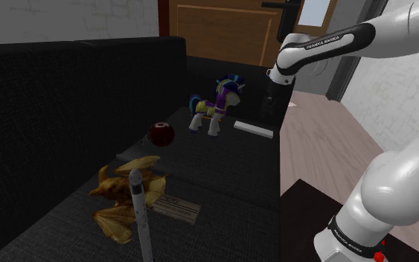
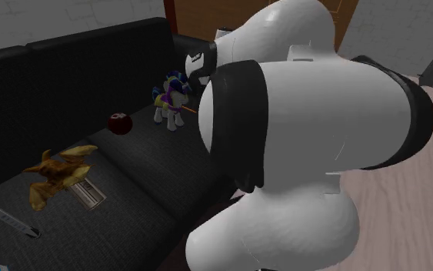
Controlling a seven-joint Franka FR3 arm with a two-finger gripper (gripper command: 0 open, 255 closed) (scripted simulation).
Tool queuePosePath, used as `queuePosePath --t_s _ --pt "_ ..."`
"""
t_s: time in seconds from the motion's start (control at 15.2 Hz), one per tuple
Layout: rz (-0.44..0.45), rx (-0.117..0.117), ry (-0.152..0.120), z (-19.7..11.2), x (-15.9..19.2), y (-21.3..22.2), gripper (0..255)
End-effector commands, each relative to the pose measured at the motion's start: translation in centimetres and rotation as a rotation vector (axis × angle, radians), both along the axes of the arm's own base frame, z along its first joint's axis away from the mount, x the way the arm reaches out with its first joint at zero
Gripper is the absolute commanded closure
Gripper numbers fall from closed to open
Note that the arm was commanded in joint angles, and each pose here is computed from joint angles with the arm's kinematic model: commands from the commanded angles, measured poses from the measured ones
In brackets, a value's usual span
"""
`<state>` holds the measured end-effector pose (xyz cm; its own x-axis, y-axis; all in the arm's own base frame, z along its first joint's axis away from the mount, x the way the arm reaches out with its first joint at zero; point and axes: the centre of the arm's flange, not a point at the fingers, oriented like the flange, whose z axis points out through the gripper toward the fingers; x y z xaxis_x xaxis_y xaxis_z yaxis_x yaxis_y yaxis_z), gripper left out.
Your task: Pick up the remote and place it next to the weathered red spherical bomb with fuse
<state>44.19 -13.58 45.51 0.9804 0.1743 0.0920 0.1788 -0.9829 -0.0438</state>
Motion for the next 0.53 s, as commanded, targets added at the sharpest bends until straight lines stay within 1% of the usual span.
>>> queuePosePath --t_s 0.0,0.46 --pt "0.036 -0.009 0.001 -1.7 1.9 -1.3 0" --pt "0.153 -0.035 0.009 -7.8 7.9 -4.8 0"
